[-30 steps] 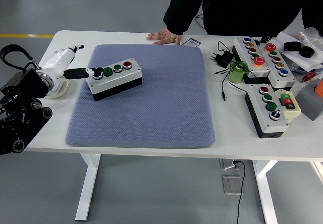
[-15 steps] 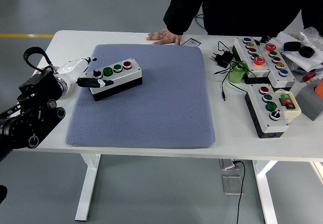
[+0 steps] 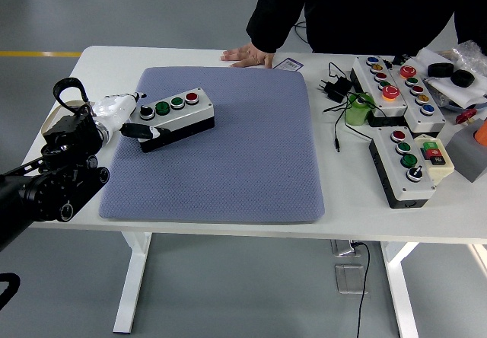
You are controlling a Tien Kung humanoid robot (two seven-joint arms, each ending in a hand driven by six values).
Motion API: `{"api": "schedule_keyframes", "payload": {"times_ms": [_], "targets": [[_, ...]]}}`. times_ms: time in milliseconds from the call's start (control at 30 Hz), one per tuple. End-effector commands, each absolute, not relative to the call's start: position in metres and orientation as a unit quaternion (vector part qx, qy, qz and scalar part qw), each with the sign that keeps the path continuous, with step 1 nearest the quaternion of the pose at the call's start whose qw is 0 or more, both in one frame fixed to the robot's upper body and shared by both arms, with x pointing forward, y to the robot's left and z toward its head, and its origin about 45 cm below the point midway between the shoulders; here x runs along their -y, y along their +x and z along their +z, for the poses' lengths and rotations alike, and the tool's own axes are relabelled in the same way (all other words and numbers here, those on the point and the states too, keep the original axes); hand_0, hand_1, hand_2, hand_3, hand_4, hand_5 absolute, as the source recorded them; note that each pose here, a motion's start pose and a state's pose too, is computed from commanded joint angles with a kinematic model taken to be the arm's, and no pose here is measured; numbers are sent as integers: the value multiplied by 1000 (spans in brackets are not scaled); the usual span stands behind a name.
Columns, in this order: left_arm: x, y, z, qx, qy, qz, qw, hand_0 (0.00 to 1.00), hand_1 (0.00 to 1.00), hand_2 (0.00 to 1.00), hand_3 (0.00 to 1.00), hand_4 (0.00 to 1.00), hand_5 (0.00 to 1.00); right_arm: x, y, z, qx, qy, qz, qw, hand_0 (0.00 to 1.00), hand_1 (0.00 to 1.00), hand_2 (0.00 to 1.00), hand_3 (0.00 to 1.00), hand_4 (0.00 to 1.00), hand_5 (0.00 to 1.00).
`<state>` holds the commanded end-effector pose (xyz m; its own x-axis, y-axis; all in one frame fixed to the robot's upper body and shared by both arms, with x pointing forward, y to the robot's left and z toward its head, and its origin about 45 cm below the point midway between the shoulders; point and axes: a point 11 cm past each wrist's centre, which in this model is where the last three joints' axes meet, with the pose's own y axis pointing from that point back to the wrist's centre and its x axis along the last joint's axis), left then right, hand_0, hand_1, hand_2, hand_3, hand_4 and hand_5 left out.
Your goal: Pick up the button,place it on the desk,press the button,press the button
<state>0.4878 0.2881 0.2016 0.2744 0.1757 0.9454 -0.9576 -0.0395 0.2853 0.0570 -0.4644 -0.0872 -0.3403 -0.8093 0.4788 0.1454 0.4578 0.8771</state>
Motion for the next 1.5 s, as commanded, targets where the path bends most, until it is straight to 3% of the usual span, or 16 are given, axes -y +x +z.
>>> {"api": "schedule_keyframes", "payload": {"times_ms": [33,200,233,567,600,633,800,833,1000,1033,1500], "targets": [[-286,488,202,366,536,478,592,839,884,889,938,886,176,465,57,-87,677,245,-459,520,643,535,616,611,260,288],[-278,488,201,385,545,450,593,839,884,889,938,886,176,465,57,-87,677,245,-458,521,643,535,616,611,260,288],[-276,488,199,387,549,444,594,593,669,667,722,770,43,465,57,-87,677,245,-458,521,643,535,616,612,260,287],[-267,487,192,393,562,420,594,603,655,658,726,733,2,466,59,-86,677,246,-456,522,643,535,616,612,260,287],[-266,487,192,394,560,422,594,603,655,658,726,733,2,466,59,-86,677,246,-456,522,643,535,616,612,260,287],[-266,487,193,395,556,428,593,547,580,610,714,682,2,466,58,-86,677,246,-456,522,643,535,616,612,260,287],[-267,488,198,389,530,465,593,547,580,610,714,682,2,466,58,-86,677,246,-456,522,643,535,616,612,260,287],[-267,488,198,389,529,467,593,267,303,336,456,343,2,466,58,-86,677,246,-456,522,643,535,616,612,260,287],[-269,487,197,359,495,501,613,267,303,336,456,343,2,466,58,-86,677,246,-457,523,643,535,616,612,260,287],[-270,486,196,350,485,508,621,170,217,264,397,189,2,466,57,-86,677,246,-457,523,644,535,616,612,260,287],[-258,474,181,322,413,491,696,128,188,242,362,164,2,466,51,-87,674,242,-459,526,643,535,616,613,260,287]]}}
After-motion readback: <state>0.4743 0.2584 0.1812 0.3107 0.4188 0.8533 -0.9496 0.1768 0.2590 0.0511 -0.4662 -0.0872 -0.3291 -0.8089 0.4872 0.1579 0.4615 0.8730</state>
